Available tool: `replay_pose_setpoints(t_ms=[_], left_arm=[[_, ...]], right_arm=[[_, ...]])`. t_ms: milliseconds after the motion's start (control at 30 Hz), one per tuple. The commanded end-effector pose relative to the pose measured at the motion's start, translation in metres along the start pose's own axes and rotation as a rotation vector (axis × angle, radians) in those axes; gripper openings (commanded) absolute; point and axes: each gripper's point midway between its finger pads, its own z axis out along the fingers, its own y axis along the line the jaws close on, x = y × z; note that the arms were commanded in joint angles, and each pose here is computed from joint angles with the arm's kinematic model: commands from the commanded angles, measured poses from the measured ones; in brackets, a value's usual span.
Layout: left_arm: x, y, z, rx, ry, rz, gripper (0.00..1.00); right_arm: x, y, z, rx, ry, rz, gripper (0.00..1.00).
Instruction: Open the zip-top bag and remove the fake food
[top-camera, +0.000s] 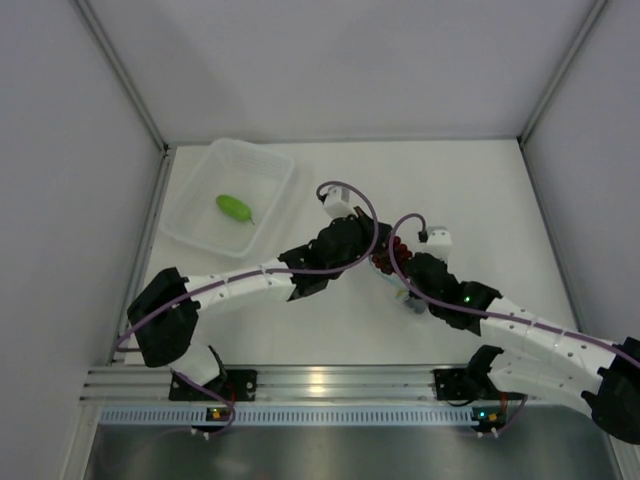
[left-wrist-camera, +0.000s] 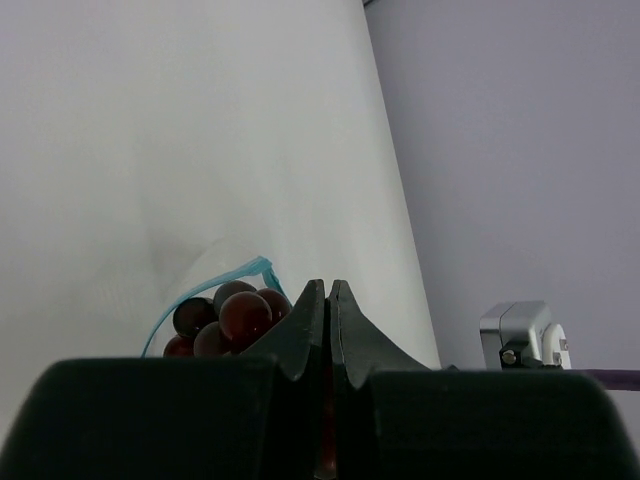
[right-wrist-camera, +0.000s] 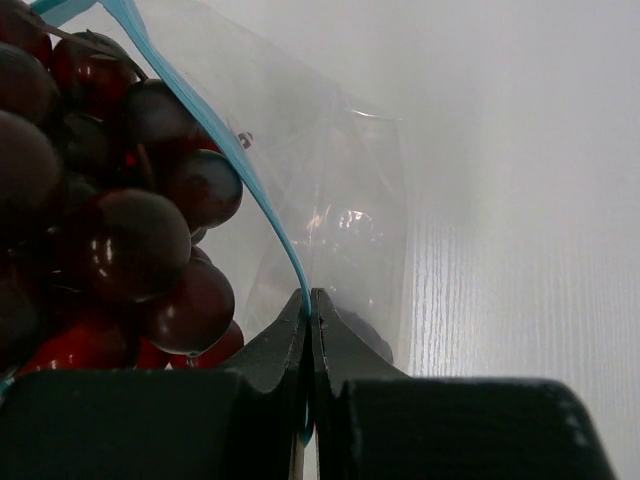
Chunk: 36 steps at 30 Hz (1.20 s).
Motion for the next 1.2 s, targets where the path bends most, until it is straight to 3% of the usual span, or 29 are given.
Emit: replay_pose_setpoints(t_ms=[0, 433, 1167], left_arm=[[-0.023, -0.038, -0.010, 0.152, -0.024, -0.106, 0.00], [-0.047, -0.041, -0.023, 0.223, 0.005, -0.189, 0.00], [-0.093, -0.060, -0.052, 0.280, -0.057, -0.127, 0.00]], right_arm=[[-0.014, 0.009, -0.001, -0.012, -0.050, 0.042, 0.00], [-0.037, 0.004, -0.001, 0.036, -0.127, 0.112, 0.00], [-0.052, -0.002, 0.005, 0.110, -0.147, 0.092, 0.00]])
